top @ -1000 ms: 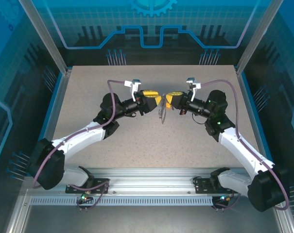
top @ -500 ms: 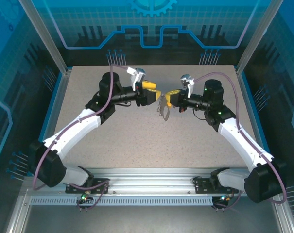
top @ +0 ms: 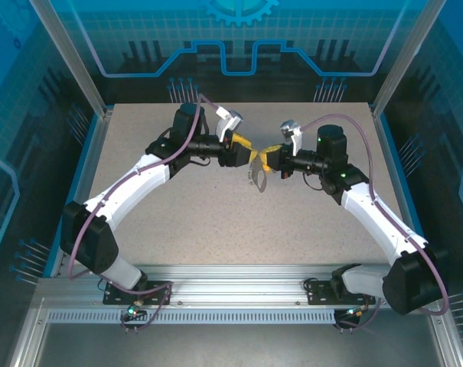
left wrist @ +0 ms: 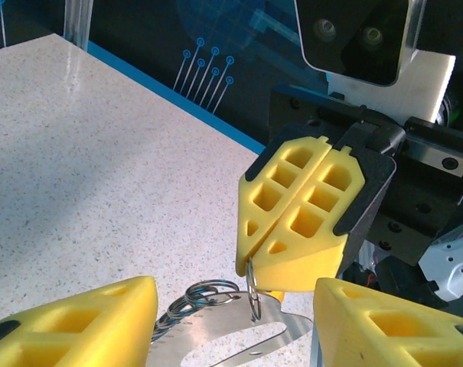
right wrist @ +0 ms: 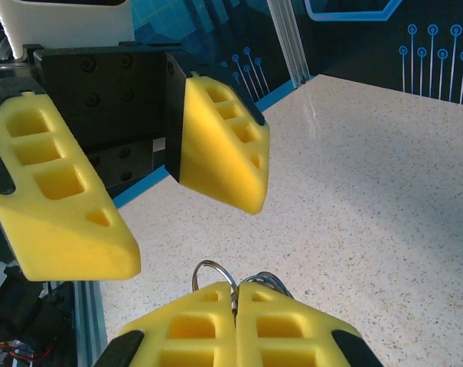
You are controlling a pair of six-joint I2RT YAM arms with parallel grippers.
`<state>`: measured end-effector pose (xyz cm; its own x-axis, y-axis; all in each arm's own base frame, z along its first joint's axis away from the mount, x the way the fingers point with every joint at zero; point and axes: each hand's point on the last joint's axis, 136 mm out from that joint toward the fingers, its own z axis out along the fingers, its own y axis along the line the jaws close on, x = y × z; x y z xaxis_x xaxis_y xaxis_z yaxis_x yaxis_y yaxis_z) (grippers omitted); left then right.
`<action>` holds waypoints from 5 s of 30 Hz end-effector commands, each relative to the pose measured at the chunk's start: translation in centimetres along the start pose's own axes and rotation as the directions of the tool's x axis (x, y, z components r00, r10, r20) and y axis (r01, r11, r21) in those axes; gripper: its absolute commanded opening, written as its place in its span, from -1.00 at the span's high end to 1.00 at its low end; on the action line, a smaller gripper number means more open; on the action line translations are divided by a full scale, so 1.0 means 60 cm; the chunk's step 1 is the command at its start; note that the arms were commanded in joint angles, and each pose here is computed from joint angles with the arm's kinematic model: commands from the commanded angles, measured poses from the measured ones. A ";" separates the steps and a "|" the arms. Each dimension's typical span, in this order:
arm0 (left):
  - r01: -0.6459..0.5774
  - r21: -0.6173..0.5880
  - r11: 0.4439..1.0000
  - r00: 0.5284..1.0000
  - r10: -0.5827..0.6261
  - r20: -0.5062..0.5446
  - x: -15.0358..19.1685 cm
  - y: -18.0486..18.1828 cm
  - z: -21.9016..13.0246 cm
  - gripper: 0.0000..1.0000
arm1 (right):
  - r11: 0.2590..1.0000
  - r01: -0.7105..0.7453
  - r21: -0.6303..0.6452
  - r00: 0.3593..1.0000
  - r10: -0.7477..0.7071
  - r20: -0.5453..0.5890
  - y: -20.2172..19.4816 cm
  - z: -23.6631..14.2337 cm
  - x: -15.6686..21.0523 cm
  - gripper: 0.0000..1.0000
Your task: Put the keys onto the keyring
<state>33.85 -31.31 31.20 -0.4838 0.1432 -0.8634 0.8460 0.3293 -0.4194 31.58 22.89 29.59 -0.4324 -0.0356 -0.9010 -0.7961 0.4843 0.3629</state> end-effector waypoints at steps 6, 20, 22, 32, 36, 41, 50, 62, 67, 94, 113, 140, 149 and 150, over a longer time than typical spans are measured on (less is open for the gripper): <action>0.008 0.057 0.998 1.000 -0.006 -0.027 0.001 -0.005 0.005 -0.07 | 0.999 0.032 0.009 0.999 -0.032 0.026 -0.002 -0.003 -0.024 1.00; 0.036 0.088 0.995 0.999 -0.033 -0.033 0.006 0.003 0.020 0.22 | 1.000 0.024 0.002 0.999 -0.024 0.026 -0.002 -0.001 -0.022 1.00; 0.041 0.098 0.994 0.999 -0.037 -0.035 0.007 0.002 0.023 0.33 | 1.000 0.021 0.001 0.999 -0.021 0.026 -0.003 0.000 -0.021 1.00; 0.041 0.130 0.991 0.999 -0.037 -0.030 0.007 -0.008 0.035 0.66 | 1.000 0.016 -0.014 1.000 -0.015 0.022 0.002 0.005 -0.018 1.00; 0.049 0.148 0.988 0.999 -0.049 0.000 0.001 -0.011 0.037 1.00 | 1.000 0.008 -0.002 1.000 -0.008 0.024 0.000 0.001 -0.019 1.00; 0.054 0.144 0.988 0.996 -0.065 0.069 -0.008 -0.011 0.029 1.00 | 0.999 -0.026 0.041 0.997 0.022 0.078 -0.014 -0.034 -0.032 0.29; 0.052 0.160 0.986 0.980 -0.082 0.181 -0.017 -0.029 0.003 1.00 | 0.996 -0.066 0.064 0.987 0.055 0.148 -0.010 -0.084 -0.022 0.07; 0.054 0.196 0.979 0.968 -0.099 0.229 -0.025 -0.051 -0.015 1.00 | 0.999 -0.042 -0.035 0.991 0.046 0.127 0.021 -0.060 -0.004 -0.12; 0.052 0.210 0.976 0.970 -0.100 0.222 -0.025 -0.057 -0.017 1.00 | 0.999 -0.028 -0.046 0.992 0.033 0.119 0.027 -0.048 -0.009 -0.13; 0.058 0.208 0.976 0.972 -0.103 0.212 -0.028 -0.058 -0.015 1.00 | 0.998 0.021 -0.064 0.996 -0.016 0.090 0.039 -0.028 -0.030 0.99; 0.062 0.204 0.977 0.952 -0.119 0.282 -0.050 -0.062 -0.028 1.00 | 0.995 0.004 -0.104 0.999 0.000 0.048 0.056 -0.011 0.010 1.00; 0.154 0.283 0.947 0.858 -0.270 0.437 -0.085 -0.072 -0.055 1.00 | 0.999 -0.021 -0.029 0.983 0.026 0.184 0.057 -0.073 -0.007 -0.03; 0.154 0.333 0.930 0.855 -0.294 0.426 -0.088 -0.085 -0.049 1.00 | 0.999 -0.011 -0.043 0.977 0.020 0.214 0.058 -0.064 -0.043 -0.20; 0.154 0.333 0.930 0.856 -0.294 0.425 -0.088 -0.085 -0.048 1.00 | 0.999 0.011 -0.053 0.972 0.001 0.234 0.062 -0.063 -0.055 -0.21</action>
<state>32.42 -30.97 37.22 -0.5921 -0.3588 -0.7216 0.7554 0.0649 -0.6521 27.96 21.33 31.84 -0.3972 0.1324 -0.9081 -0.7924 0.4497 0.4122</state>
